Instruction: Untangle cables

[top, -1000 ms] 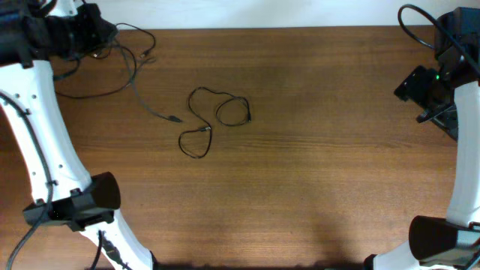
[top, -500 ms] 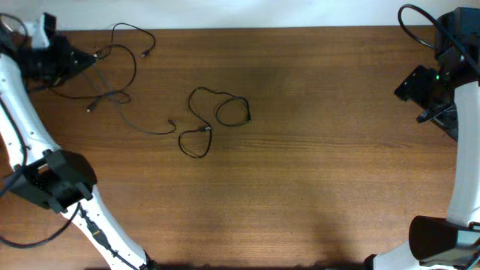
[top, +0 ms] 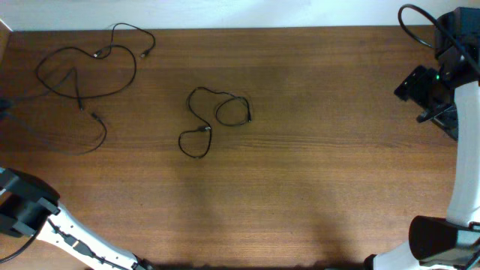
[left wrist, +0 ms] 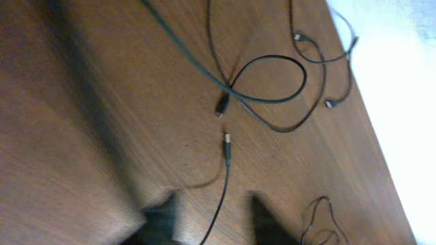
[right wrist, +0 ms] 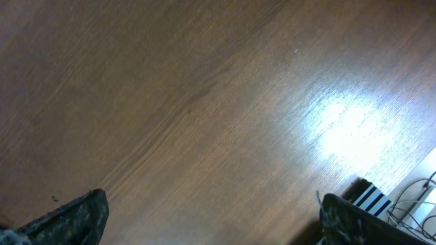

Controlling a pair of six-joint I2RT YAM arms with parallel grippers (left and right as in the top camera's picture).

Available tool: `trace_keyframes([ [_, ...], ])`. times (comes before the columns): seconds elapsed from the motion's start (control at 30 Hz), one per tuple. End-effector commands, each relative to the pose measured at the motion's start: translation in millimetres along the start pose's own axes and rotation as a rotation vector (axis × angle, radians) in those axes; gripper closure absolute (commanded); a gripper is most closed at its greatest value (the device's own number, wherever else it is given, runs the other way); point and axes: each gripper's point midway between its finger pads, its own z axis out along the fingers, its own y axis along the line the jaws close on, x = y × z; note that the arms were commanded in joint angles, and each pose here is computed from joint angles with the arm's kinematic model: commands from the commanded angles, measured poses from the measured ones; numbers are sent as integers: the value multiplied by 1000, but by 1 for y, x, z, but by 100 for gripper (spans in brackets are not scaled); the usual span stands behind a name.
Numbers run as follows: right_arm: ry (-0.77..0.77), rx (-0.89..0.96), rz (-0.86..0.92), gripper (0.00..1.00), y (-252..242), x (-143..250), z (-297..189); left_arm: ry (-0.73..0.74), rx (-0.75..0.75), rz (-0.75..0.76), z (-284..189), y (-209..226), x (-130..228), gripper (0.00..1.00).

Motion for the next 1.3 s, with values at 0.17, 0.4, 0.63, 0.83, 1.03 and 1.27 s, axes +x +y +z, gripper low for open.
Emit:
trace_keyframes([
  [0.17, 3, 5, 5, 2, -1, 0, 1, 18, -39, -30, 14, 9, 0, 1],
  [0.4, 3, 5, 5, 2, -1, 0, 1, -44, -759, -313, -13, 97, 21, 1],
  [0.63, 3, 5, 5, 2, -1, 0, 1, -15, -878, -371, -11, 117, 34, 1],
  [0.83, 3, 5, 5, 2, -1, 0, 1, 51, -246, 87, 62, 6, 6, 6],
  [1.03, 3, 5, 5, 2, -1, 0, 1, 110, -495, 250, 109, 25, 14, 1],
  [1.27, 3, 5, 5, 1, -1, 0, 1, 12, -509, 450, 142, 28, -23, 1],
])
